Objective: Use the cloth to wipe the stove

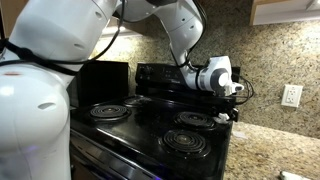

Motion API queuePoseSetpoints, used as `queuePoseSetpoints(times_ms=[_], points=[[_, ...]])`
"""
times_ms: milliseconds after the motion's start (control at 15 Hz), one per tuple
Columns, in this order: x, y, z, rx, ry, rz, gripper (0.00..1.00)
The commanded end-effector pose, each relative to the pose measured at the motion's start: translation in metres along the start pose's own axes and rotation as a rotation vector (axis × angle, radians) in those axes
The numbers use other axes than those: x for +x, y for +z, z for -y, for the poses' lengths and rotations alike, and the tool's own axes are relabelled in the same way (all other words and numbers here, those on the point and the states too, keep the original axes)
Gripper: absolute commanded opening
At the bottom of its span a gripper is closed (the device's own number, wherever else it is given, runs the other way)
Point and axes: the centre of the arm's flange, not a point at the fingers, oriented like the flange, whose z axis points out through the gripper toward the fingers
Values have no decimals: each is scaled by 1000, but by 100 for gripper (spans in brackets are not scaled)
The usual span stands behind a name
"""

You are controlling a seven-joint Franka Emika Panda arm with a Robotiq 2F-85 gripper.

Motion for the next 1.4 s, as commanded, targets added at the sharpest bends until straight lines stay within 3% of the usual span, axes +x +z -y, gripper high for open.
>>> queuePoseSetpoints(times_ms=[0,600,800,1000,1200,1333], points=[[-65,-5,-51,-5,-15,149,8],[-139,-23,-84,-57,60,329,8],[-184,-17,-119,-131,90,433,8],[-215,-25,-110,-126,122,501,8],[-211,-37,-106,-117,171,483,8],[-185,-53,-111,-108,236,417,9]])
